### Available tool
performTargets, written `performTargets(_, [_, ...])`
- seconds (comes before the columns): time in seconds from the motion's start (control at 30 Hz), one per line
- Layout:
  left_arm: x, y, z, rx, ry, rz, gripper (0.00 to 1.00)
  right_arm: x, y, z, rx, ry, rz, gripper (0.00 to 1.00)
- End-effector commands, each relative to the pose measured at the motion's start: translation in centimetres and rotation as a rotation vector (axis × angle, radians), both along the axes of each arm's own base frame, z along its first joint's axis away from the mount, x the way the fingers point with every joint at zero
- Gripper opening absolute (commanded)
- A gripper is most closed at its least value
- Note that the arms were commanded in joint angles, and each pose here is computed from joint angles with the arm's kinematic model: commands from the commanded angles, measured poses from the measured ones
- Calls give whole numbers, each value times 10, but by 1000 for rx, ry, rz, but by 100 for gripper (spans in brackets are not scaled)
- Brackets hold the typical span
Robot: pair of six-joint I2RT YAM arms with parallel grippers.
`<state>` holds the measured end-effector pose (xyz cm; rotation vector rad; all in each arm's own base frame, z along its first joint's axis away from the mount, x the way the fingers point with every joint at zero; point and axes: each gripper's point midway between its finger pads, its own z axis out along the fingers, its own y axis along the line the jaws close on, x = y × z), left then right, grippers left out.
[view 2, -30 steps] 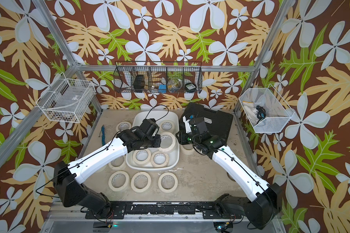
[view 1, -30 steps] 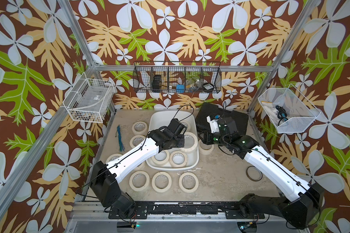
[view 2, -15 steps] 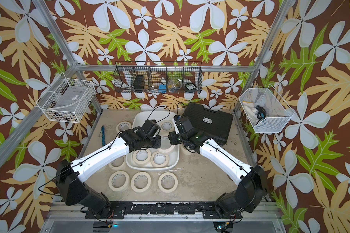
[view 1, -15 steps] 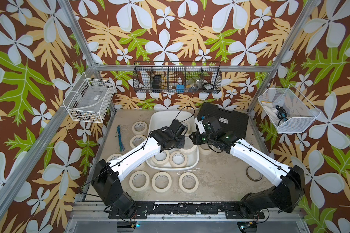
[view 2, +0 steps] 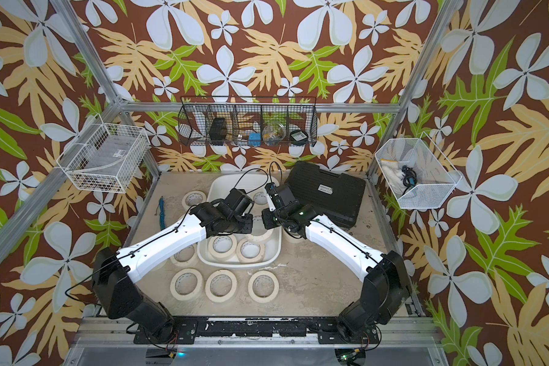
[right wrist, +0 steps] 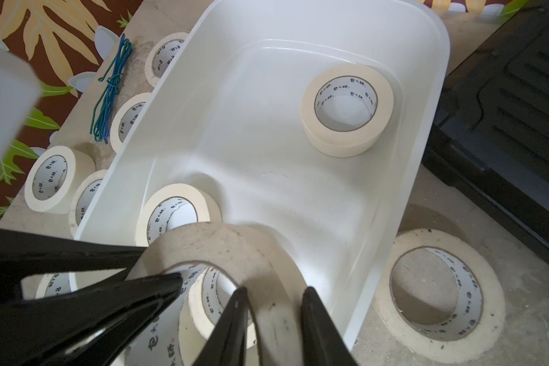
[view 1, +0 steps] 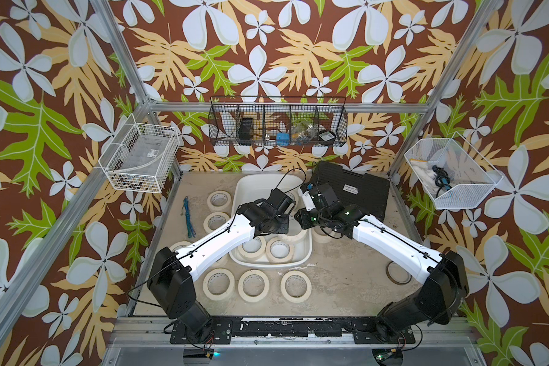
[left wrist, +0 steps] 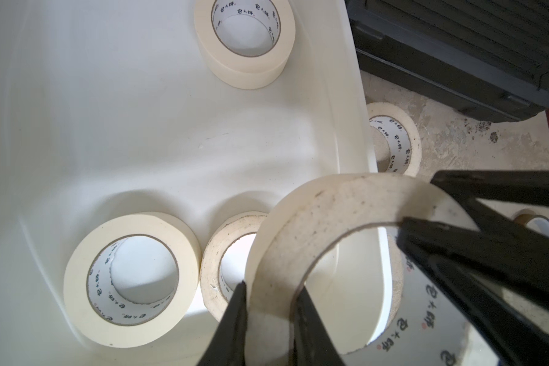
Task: Take out the art tape in the storage box
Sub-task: Pick up the art tape from the storage box.
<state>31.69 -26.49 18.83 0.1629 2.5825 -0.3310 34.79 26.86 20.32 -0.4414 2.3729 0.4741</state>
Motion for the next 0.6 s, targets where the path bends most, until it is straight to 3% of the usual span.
performTargets(0.0, [5, -16, 14, -76, -30, -27, 5, 3, -10, -2, -32, -1, -46, 20])
performTargets(0.17, [5, -15, 16, -78, -38, -19, 19, 2, -13, 8, -29, -26, -54, 12])
performTargets(0.3, [6, -12, 22, -92, -61, -3, 41, 1, -18, 10, -48, -40, -59, 9])
performTargets(0.57, [3, -11, 33, -134, -89, -2, 62, -2, -29, 22, -73, -81, -69, 6])
